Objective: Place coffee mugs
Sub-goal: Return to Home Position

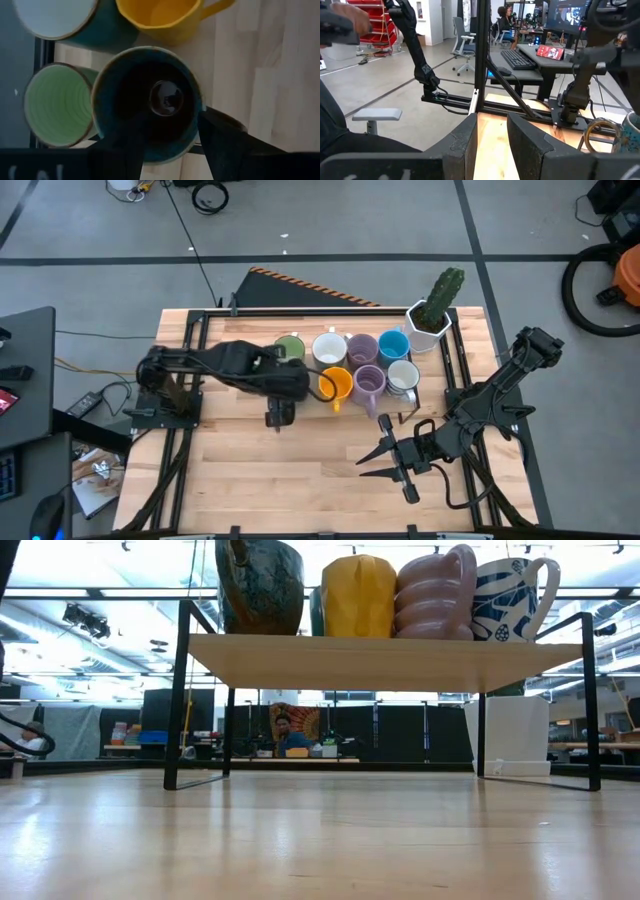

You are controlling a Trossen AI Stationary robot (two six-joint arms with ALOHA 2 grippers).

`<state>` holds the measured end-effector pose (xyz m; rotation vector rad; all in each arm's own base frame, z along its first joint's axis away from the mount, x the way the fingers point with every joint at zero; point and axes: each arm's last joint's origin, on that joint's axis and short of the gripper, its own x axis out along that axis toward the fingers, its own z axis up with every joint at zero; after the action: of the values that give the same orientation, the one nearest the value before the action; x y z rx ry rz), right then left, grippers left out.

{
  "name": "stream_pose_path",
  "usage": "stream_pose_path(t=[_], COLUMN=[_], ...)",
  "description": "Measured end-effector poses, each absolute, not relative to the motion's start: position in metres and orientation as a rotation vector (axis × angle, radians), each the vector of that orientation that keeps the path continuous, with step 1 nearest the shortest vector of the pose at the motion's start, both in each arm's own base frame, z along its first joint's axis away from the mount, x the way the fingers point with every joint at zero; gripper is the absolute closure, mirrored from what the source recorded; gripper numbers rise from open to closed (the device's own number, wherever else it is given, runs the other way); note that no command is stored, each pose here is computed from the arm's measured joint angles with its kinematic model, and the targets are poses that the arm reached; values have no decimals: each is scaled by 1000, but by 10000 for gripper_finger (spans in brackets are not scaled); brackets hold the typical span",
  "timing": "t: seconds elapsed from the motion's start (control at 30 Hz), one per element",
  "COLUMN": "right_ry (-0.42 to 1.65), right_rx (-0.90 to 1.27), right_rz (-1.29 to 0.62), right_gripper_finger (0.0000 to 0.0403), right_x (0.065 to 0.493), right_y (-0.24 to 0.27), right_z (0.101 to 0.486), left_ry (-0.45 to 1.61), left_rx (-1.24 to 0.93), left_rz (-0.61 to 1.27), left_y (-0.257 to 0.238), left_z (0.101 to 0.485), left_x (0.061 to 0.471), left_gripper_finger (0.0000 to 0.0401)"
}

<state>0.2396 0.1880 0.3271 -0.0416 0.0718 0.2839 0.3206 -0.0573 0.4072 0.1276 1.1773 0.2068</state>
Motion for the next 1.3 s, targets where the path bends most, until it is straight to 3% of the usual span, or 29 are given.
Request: stream_pose_path(t=[0.47, 0.93, 1.3], right_ry=[74, 80, 93], right_rx=[-51, 2, 87], right_rz=[274, 89, -29], right_gripper_finger=[291, 291, 291], right_x=[241, 255, 209], right_y=[186, 156, 96], right_z=[327, 330, 368], left_ry=[876, 537, 304], left_rx=[213, 66, -62], left_rz=[137, 105, 89], left_y=[-86, -53, -38], left_z=[439, 367, 307], left_x=[267, 171, 133], left_gripper_finger=[221, 221, 221])
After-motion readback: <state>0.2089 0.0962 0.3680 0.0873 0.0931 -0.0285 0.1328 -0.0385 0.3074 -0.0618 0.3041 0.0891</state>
